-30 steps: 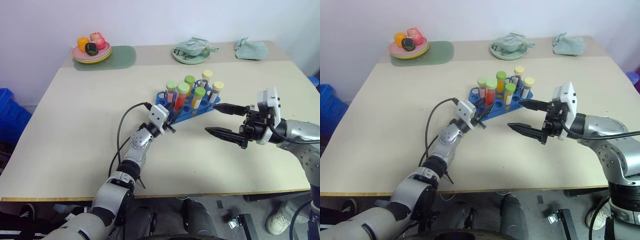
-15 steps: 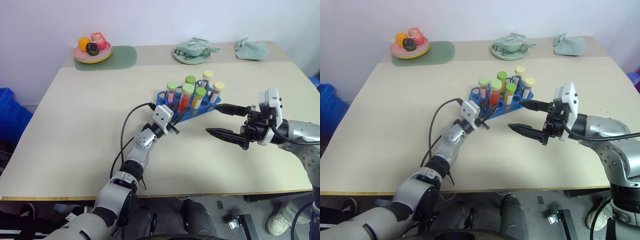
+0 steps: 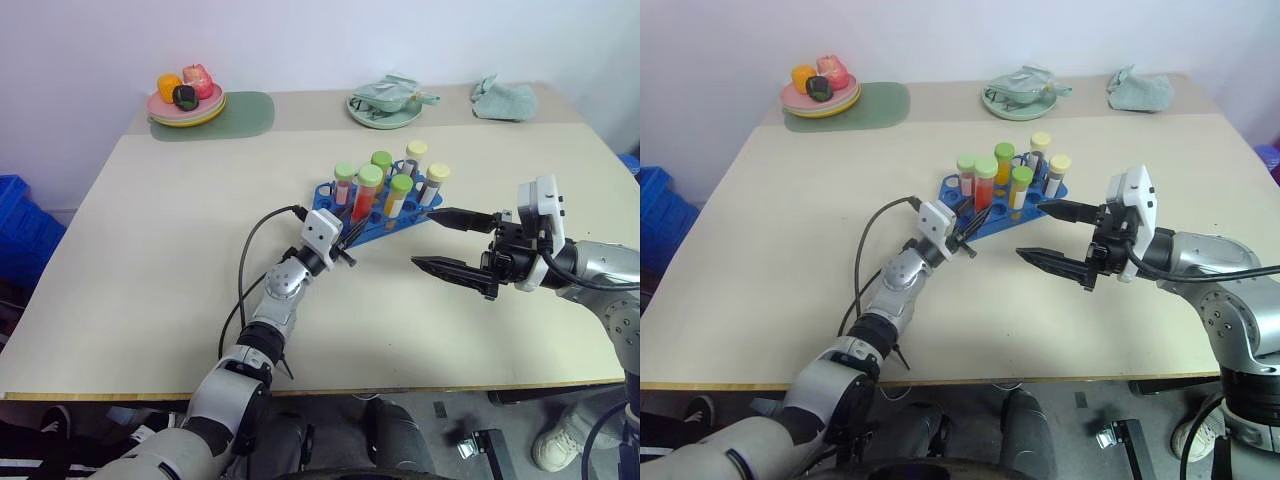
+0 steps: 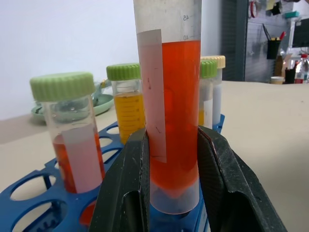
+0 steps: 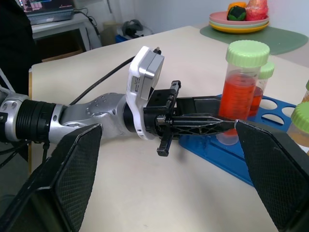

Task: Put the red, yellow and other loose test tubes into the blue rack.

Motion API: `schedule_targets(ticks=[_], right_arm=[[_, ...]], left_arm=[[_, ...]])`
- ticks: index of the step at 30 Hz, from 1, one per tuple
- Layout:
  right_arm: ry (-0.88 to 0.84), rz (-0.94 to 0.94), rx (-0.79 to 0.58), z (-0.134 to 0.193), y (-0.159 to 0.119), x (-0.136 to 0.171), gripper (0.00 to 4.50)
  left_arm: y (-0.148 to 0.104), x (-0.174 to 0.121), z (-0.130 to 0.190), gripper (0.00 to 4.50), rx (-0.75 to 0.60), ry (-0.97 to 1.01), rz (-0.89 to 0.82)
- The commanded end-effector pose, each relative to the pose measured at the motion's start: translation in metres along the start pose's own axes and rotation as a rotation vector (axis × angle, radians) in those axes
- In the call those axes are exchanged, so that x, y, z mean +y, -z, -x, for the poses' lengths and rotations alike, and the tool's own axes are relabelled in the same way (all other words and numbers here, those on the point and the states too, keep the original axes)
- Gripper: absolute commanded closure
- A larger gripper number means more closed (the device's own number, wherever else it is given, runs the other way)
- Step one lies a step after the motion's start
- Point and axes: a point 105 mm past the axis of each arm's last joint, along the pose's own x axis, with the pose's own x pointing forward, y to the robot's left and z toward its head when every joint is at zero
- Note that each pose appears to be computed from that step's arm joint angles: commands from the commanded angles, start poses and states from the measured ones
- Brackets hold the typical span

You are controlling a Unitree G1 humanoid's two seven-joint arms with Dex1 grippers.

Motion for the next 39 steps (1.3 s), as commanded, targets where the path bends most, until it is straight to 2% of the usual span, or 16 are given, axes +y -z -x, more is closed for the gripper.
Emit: schedule_targets(ticks=[1,24,39], right_arm=[[-0.005,0.04,-0.015,0.003,-0.01,0.003,0.0],[0.005,0.037,-0.017,0.003,-0.012,0.001,0.0],[-0.001,0.03,-0.006,0.004,-0.011,0.001,0.0]], left_arm=[[0.002,0.004,0.005,3.72,0.006,-0.026,0.015],[0.0,-0.008,-0.009,3.72,0.009,0.045,0.038],[-0.025,-0.011,-0.01,3.72,-0.102,0.055,0.018]])
